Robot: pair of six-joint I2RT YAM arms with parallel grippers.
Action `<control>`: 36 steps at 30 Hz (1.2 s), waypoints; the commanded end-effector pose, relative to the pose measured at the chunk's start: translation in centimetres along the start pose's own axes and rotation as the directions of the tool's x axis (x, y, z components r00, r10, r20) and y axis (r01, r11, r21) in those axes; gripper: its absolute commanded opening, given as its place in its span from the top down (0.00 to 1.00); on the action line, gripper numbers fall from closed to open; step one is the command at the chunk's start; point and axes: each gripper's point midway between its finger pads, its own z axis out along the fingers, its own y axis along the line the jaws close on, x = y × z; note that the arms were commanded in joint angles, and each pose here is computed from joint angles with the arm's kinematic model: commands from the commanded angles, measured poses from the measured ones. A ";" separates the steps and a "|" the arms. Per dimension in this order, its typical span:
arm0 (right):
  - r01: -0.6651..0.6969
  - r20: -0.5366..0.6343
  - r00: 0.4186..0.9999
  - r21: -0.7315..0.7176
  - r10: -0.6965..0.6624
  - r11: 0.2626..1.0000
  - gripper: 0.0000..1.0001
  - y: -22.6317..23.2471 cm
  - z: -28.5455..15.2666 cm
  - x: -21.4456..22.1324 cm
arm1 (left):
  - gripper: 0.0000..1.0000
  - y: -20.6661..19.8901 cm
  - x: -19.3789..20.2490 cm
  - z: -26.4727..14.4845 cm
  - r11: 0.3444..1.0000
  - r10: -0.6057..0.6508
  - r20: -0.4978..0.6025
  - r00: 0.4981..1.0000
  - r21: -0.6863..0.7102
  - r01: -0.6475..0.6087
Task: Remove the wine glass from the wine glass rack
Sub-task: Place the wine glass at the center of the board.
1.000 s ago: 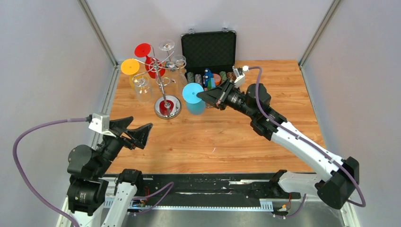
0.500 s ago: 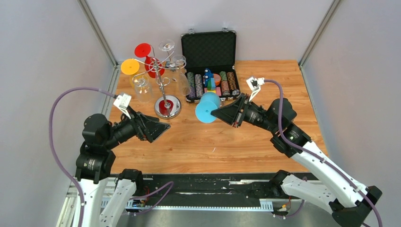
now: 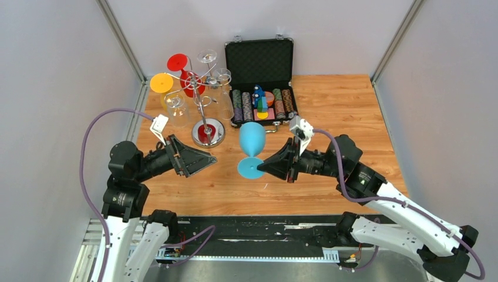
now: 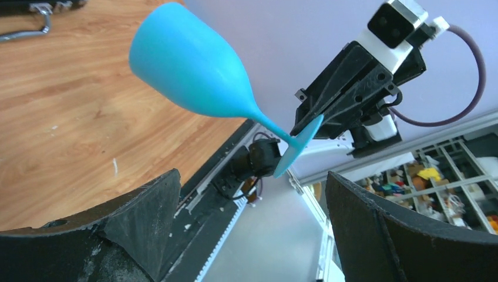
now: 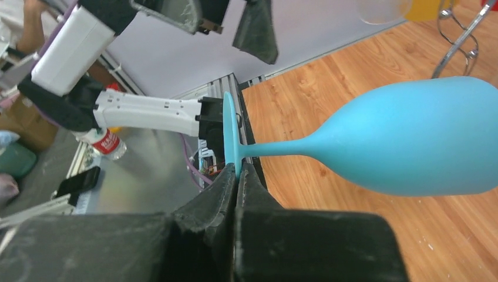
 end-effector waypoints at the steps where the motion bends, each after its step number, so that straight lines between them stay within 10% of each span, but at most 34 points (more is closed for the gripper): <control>1: 0.242 0.040 0.970 -0.041 -0.240 0.969 1.00 1.5 0.7 -0.3 | 0.00 -0.7 0.3 0.8 0.997 -0.057 -0.046 0.997 0.059 0.059; 17: 0.623 0.134 0.777 -0.021 -0.615 0.782 1.00 4.5 2.6 1.8 | 0.00 -1.0 4.4 3.9 0.986 -0.102 -0.178 0.979 0.111 0.123; 36: 0.759 0.024 0.648 0.062 -0.761 0.648 1.00 4.1 4.9 4.7 | 0.08 -1.7 6.2 4.8 0.984 -0.092 -0.225 0.970 0.128 0.123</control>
